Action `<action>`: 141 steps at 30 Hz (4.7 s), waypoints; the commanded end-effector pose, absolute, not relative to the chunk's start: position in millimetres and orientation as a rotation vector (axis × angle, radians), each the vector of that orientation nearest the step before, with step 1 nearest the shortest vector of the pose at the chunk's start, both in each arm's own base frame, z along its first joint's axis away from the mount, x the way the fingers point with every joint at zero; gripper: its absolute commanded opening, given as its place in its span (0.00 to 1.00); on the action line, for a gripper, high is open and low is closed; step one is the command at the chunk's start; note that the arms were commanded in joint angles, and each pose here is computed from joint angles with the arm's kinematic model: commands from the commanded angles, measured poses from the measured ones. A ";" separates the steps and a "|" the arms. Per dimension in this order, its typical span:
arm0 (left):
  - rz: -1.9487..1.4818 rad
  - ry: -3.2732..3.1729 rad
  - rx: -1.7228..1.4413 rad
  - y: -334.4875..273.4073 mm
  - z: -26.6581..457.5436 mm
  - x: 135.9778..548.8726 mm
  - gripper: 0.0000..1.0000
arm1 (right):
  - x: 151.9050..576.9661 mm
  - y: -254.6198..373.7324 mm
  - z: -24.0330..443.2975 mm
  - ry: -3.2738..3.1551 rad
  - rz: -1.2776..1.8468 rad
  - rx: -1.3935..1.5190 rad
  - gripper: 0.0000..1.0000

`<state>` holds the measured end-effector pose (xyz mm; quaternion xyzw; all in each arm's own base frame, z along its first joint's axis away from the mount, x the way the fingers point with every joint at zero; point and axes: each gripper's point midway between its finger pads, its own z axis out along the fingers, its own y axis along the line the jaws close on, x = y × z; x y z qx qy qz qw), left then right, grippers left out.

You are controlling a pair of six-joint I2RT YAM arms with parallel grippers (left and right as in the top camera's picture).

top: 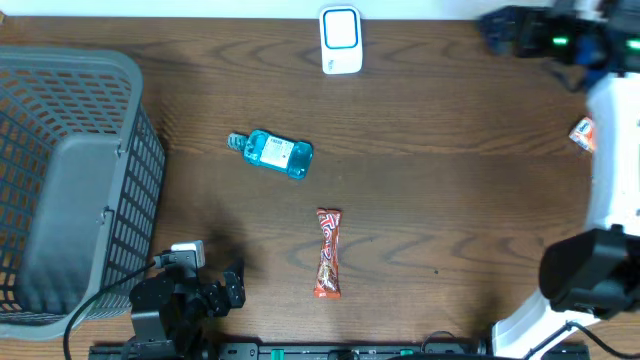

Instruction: Scan the item barcode

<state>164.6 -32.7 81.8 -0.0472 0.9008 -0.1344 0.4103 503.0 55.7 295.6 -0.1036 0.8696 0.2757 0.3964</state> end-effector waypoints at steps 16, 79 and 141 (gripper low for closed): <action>-0.334 2.270 -0.111 -32.8 81.5 163.4 0.98 | 328.8 263.5 139.1 2.765 0.450 -1.245 0.99; -0.334 2.271 -0.111 -32.8 81.4 163.4 0.98 | 290.6 226.1 77.0 3.638 0.713 0.099 0.01; -0.334 2.270 -0.111 -32.8 81.5 163.4 0.98 | 399.7 164.2 34.7 3.220 0.666 -0.042 0.82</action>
